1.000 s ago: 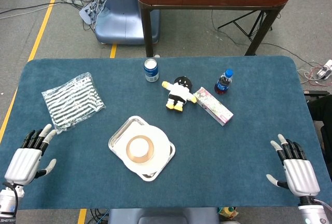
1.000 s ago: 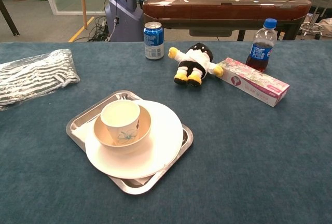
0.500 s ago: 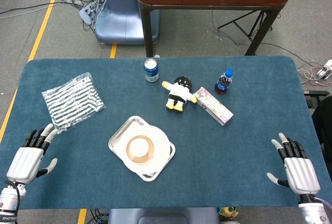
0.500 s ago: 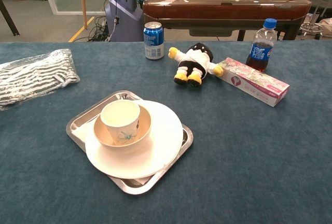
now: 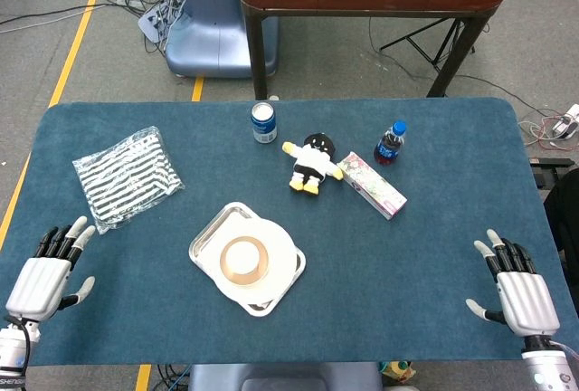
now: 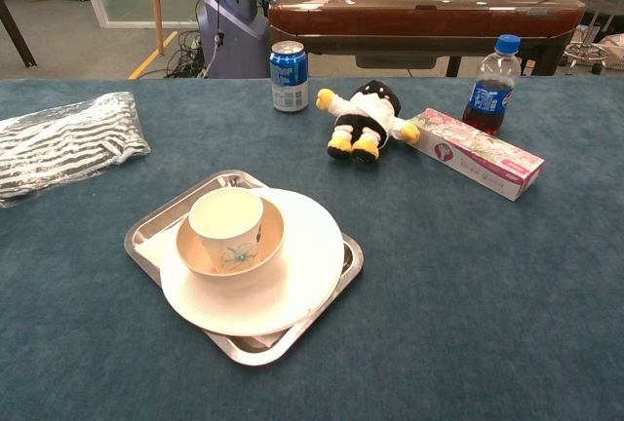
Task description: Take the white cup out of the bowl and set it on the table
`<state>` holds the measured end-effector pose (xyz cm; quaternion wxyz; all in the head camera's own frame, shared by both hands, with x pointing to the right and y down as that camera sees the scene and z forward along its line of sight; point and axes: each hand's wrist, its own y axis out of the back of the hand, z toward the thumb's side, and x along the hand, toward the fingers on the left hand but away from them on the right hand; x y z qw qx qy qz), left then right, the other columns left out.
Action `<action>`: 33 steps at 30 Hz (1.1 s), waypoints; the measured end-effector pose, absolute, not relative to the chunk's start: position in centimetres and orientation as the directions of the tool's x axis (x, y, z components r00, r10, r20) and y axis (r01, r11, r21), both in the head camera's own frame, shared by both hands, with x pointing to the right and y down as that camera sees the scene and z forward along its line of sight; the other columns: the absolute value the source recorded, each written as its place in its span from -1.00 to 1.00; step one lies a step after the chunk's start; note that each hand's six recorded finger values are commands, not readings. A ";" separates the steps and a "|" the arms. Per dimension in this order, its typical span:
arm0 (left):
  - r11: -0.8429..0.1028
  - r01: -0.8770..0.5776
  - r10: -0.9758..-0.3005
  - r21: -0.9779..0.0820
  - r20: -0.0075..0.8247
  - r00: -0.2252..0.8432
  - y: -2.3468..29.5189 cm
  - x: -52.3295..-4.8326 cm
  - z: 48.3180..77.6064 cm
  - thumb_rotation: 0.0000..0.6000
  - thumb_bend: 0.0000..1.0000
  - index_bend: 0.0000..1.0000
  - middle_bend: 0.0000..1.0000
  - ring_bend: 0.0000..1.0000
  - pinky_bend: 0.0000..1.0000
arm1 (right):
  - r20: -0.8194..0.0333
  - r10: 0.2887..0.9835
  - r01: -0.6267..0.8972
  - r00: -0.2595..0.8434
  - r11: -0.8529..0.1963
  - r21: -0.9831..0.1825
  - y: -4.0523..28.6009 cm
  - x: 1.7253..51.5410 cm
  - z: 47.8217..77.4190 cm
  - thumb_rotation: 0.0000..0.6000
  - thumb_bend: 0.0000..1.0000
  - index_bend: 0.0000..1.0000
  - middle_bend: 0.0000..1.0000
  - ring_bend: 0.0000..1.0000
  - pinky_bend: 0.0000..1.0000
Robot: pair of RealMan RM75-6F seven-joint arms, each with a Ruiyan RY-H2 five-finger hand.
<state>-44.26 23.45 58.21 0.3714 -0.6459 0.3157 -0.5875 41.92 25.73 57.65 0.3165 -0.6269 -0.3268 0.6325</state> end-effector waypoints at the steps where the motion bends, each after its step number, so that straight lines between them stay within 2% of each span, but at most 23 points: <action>1: -0.523 0.038 -0.843 -0.852 0.523 0.128 23.3 -43.9 58.1 1.00 -0.36 -1.00 -1.00 -1.00 -1.00 | -0.587 0.810 0.009 -0.014 -0.586 -0.810 25.7 41.9 57.7 1.00 -0.55 -1.00 -1.00 -1.00 -1.00; 6: -0.522 0.098 -0.814 -0.847 0.529 0.240 23.2 -41.7 57.5 1.00 -0.36 -1.00 -1.00 -1.00 -1.00 | -0.593 0.805 0.010 -0.023 -0.593 -0.805 25.6 42.1 57.9 1.00 -0.55 -1.00 -1.00 -1.00 -1.00; 10: -0.550 0.161 -0.762 -0.819 0.572 0.305 23.1 -39.9 58.1 1.00 -0.36 -0.99 -1.00 -1.00 -1.00 | -0.595 0.803 0.016 -0.033 -0.595 -0.804 25.4 42.3 58.1 1.00 -0.55 -1.00 -1.00 -1.00 -1.00; 14: -0.529 0.226 -0.726 -0.818 0.574 0.378 22.3 -37.9 58.5 1.00 -0.36 -0.98 -1.00 -1.00 -1.00 | -0.595 0.803 0.024 -0.045 -0.594 -0.804 25.1 42.6 58.1 1.00 -0.55 -1.00 -1.00 -1.00 -1.00; 21: -0.484 0.285 -0.706 -0.827 0.562 0.431 20.8 -35.7 58.9 1.00 -0.36 -0.95 -1.00 -1.00 -1.00 | -0.608 0.791 0.042 -0.076 -0.606 -0.794 24.6 43.4 58.6 1.00 -0.55 -1.00 -1.00 -1.00 -1.00; 26: -0.485 0.296 -0.680 -0.823 0.568 0.464 20.0 -33.5 59.6 1.00 -0.36 -0.81 -1.00 -1.00 -1.00 | -0.609 0.788 0.056 -0.089 -0.606 -0.793 24.1 43.8 58.7 1.00 -0.55 -1.00 -1.00 -1.00 -1.00; 33: -0.485 0.271 -0.647 -0.832 0.549 0.528 20.7 -31.1 59.9 1.00 -0.36 -0.56 -1.00 -1.00 -1.00 | -0.611 0.787 0.057 -0.086 -0.608 -0.792 24.0 43.9 58.7 1.00 -0.55 -1.00 -1.00 -1.00 -1.00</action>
